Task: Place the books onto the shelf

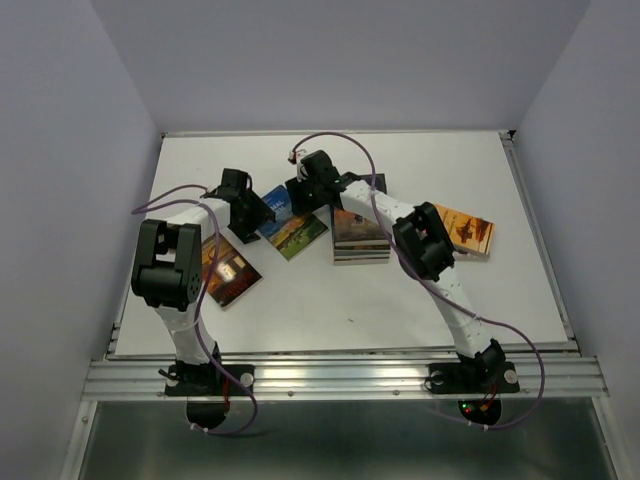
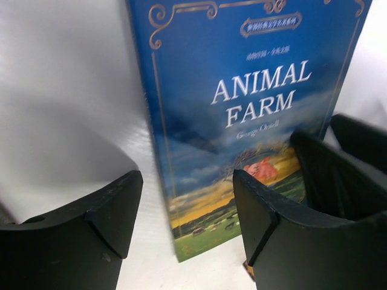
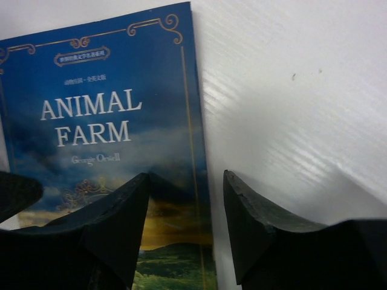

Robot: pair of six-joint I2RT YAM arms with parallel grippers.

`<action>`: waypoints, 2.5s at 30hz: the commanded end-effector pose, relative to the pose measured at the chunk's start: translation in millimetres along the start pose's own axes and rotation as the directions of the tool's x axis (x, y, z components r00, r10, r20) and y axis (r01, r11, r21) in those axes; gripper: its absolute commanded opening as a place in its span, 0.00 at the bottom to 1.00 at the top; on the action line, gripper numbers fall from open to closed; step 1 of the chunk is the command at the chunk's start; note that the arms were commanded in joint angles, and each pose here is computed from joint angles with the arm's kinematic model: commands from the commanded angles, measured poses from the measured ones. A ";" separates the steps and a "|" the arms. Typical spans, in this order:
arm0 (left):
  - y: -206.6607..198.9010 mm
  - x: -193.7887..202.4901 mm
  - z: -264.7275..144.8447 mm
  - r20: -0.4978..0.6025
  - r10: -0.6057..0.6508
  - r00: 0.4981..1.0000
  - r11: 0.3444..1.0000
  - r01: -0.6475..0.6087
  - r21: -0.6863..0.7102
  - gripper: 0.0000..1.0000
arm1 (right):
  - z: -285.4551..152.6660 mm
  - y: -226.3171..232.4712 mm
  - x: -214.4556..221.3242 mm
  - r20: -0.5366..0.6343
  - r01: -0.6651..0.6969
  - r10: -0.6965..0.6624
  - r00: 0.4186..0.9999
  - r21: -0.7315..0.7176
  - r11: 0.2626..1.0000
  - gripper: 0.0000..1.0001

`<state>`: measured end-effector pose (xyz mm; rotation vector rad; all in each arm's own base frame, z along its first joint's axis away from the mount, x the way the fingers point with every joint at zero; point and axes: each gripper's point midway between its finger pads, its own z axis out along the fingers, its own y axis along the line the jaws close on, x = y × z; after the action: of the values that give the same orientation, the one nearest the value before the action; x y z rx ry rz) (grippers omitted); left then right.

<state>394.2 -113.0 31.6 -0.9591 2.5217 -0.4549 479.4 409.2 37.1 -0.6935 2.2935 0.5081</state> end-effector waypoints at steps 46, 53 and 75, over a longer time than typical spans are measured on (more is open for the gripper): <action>-107.9 24.0 -25.0 0.116 0.177 0.977 0.876 -0.210 0.435 0.55 | -20.8 53.9 86.6 -0.317 -0.243 0.176 0.932 -0.186 0.952 0.44; -85.3 36.5 7.3 0.065 0.172 0.983 0.921 -0.184 0.344 0.49 | -22.9 56.2 83.8 -0.313 -0.248 0.180 0.932 -0.195 0.949 0.44; -139.0 -18.7 -113.6 0.364 0.197 0.910 0.845 -0.346 0.408 0.00 | -66.1 43.6 -28.0 -0.035 -0.146 0.142 0.989 -0.166 0.975 0.79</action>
<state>394.7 -167.8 78.3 -0.6023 2.3898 -0.5920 441.4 409.4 49.8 -0.5726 2.4408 0.7839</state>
